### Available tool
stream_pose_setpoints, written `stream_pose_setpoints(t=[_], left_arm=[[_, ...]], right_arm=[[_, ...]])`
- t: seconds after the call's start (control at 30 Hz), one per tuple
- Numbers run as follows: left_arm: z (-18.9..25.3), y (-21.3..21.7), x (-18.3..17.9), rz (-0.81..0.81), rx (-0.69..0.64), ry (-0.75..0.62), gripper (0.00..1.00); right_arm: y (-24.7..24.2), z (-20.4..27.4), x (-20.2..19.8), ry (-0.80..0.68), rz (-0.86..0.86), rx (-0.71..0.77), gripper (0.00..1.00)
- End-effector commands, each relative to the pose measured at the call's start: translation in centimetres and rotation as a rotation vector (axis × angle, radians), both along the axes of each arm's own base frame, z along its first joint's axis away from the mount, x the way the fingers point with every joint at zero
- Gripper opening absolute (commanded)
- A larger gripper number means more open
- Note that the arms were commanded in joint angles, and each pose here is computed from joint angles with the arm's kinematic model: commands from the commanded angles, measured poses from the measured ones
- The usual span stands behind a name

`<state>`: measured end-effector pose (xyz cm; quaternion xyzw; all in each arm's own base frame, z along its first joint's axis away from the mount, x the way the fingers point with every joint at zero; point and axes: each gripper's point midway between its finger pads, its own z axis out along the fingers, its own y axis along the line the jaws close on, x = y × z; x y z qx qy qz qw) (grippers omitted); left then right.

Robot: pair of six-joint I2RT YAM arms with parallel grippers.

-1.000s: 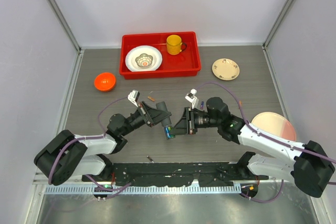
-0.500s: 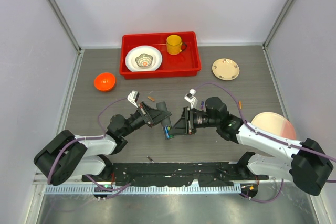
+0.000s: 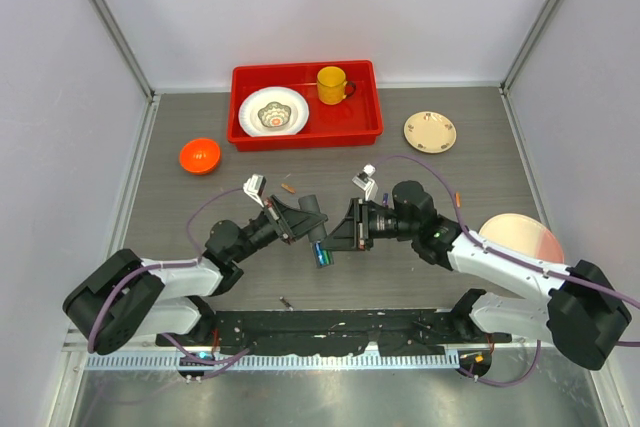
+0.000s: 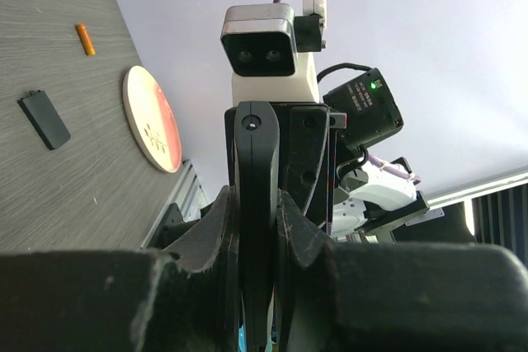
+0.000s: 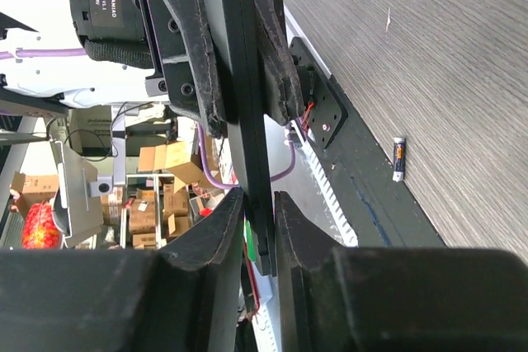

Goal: Load the batteries into the remote control
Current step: Load the battery into the remote control.

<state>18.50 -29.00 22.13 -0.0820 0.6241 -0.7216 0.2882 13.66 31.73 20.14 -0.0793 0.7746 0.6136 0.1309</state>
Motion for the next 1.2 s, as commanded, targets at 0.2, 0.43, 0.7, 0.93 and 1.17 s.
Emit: stream_pose_setpoints(t=[0.2,0.43,0.7,0.93,1.17], left_arm=[[5.2,0.4,-4.0,-0.11,-0.154,-0.22,0.0],[5.3,0.0,-3.6,-0.113,-0.151,-0.222,0.0],[5.2,0.2,-2.3,-0.039,-0.148,-0.205,0.0],[3.9,0.3,-0.3,0.057,-0.082,-0.142,0.0],[3.7,0.5,0.3,0.097,-0.045,-0.137,0.0]], right_arm=[[0.2,4.7,2.5,-0.178,-0.063,0.099,0.43],[0.3,4.4,1.2,-0.175,0.0,0.073,0.48],[0.1,2.6,0.1,-0.16,0.049,0.011,0.5],[-0.2,2.1,-0.1,-0.147,0.044,0.002,0.55],[0.2,1.9,0.0,-0.137,0.055,0.003,0.48]])
